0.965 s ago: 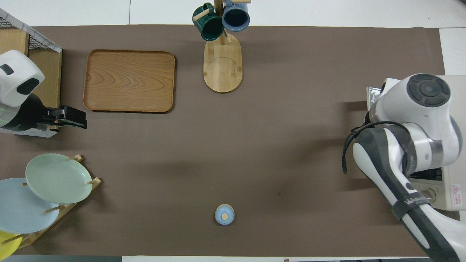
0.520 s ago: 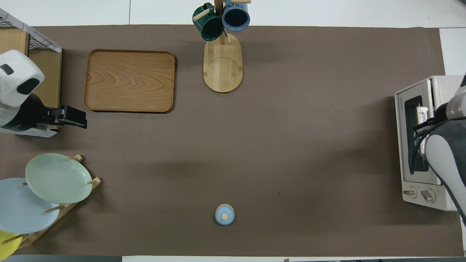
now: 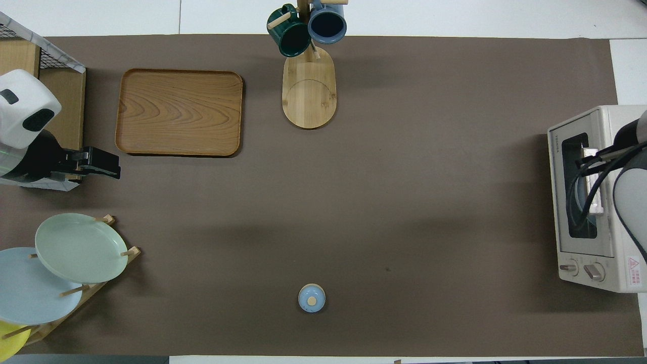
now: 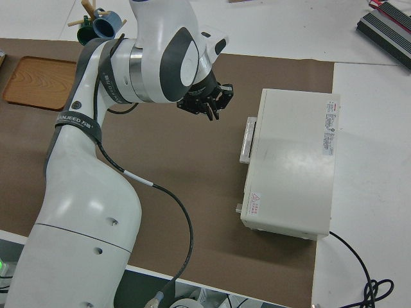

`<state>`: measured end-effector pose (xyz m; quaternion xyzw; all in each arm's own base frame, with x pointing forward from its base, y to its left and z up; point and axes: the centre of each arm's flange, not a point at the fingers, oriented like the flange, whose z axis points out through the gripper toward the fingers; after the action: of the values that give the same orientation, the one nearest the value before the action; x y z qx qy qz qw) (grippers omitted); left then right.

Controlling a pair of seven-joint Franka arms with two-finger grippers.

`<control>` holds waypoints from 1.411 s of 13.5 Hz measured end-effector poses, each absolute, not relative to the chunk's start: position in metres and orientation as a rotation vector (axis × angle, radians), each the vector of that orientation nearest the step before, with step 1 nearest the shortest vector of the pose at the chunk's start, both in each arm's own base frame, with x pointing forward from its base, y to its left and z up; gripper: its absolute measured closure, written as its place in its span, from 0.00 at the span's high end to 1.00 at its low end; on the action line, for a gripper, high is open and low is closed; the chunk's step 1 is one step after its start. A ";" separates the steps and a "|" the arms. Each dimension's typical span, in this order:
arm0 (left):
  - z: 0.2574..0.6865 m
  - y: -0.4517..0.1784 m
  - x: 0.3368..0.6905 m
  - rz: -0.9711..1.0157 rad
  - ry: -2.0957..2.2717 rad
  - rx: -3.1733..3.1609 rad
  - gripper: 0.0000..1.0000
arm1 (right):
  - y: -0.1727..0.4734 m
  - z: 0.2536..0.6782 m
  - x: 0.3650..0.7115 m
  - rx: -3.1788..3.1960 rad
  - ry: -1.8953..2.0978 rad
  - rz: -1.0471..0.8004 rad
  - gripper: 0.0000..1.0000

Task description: Put eggplant into oven

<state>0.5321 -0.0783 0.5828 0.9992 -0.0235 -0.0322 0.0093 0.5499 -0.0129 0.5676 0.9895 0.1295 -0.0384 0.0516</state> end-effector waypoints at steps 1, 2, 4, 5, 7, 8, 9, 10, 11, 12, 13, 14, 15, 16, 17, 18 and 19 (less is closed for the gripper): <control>0.583 -0.078 0.532 -0.101 -0.073 3.121 1.00 | -0.010 0.567 0.551 3.030 0.385 -0.116 0.34; 0.583 -0.078 0.532 -0.101 -0.073 3.121 1.00 | -0.013 0.565 0.553 3.045 0.367 -0.118 0.47; 0.583 -0.078 0.532 -0.101 -0.073 3.121 1.00 | -0.018 0.564 0.554 3.065 0.277 -0.150 0.69; 0.583 -0.078 0.532 -0.101 -0.073 3.121 1.00 | -0.017 0.563 0.555 3.069 0.247 -0.169 0.81; 0.583 -0.078 0.532 -0.101 -0.073 3.121 1.00 | -0.010 0.565 0.557 3.069 0.242 -0.183 1.00; 0.583 -0.078 0.532 -0.101 -0.073 3.121 1.00 | -0.007 0.565 0.557 3.068 0.241 -0.184 1.00; 0.583 -0.078 0.532 -0.101 -0.073 3.121 1.00 | -0.005 0.566 0.557 3.068 0.232 -0.182 1.00; 0.583 -0.078 0.532 -0.101 -0.073 3.121 1.00 | -0.006 0.568 0.557 3.069 0.215 -0.178 1.00; 0.583 -0.078 0.532 -0.101 -0.073 3.121 1.00 | -0.008 0.569 0.557 3.071 0.199 -0.175 1.00; 0.583 -0.078 0.532 -0.101 -0.073 3.121 1.00 | -0.009 0.569 0.557 3.073 0.193 -0.174 1.00; 0.583 -0.078 0.532 -0.101 -0.073 3.121 1.00 | -0.010 0.570 0.557 3.073 0.191 -0.172 1.00; 0.583 -0.078 0.532 -0.101 -0.073 3.121 1.00 | -0.009 0.571 0.557 3.074 0.192 -0.169 1.00; 0.583 -0.078 0.532 -0.101 -0.073 3.121 1.00 | -0.008 0.572 0.557 3.075 0.194 -0.165 1.00; 0.583 -0.078 0.532 -0.101 -0.073 3.121 1.00 | -0.008 0.573 0.557 3.075 0.195 -0.161 1.00; 0.583 -0.078 0.532 -0.101 -0.073 3.121 1.00 | -0.008 0.574 0.558 3.075 0.194 -0.158 1.00; 0.583 -0.078 0.532 -0.101 -0.073 3.121 1.00 | -0.008 0.575 0.558 3.075 0.194 -0.156 1.00; 0.583 -0.078 0.532 -0.101 -0.073 3.121 1.00 | -0.009 0.575 0.558 3.075 0.192 -0.154 1.00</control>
<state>0.5321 -0.0783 0.5829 0.9992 -0.0235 -0.0322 0.0093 0.5576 -0.0089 0.5755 0.9964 0.0623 -0.0498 0.0283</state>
